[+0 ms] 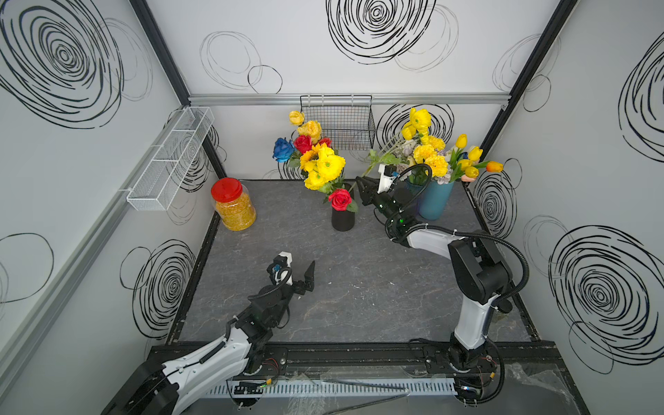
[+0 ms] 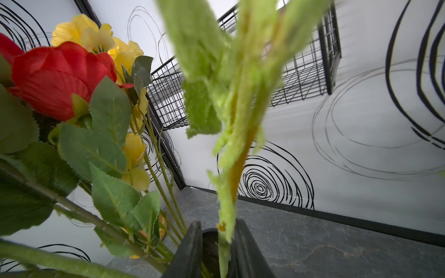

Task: Pick out yellow flowers from the vase
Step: Pick up the flower from the vase.

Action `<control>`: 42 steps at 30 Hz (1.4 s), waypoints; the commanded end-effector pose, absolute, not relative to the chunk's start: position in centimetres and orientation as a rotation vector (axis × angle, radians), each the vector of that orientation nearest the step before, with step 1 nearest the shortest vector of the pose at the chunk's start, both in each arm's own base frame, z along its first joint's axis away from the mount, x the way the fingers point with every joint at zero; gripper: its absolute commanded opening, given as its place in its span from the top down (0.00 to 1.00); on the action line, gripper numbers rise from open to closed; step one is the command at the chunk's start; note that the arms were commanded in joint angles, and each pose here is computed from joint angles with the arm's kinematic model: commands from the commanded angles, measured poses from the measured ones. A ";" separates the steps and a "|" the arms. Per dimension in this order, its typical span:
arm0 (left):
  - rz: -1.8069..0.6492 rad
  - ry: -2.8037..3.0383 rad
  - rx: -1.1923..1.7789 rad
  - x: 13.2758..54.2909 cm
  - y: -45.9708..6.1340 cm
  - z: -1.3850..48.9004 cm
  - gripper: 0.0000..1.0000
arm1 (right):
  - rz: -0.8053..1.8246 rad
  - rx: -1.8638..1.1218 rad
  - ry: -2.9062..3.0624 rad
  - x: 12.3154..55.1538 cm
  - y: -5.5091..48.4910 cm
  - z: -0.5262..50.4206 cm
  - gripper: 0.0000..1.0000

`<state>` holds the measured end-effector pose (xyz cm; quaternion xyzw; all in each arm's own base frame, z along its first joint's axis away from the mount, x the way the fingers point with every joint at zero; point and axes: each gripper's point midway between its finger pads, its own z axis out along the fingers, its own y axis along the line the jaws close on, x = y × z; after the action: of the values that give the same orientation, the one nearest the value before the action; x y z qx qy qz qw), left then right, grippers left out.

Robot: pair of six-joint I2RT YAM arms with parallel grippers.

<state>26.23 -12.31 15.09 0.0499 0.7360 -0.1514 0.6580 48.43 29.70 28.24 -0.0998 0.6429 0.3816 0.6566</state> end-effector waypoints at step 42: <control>-0.343 1.594 0.113 26.3 -12.5 17.3 0.01 | 0.643 -0.299 1.389 47.5 28.4 39.6 0.88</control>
<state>26.10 -12.42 15.25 0.0540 0.7336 -0.1487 0.6609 48.57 29.39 34.80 -0.1337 0.6512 0.3089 0.6802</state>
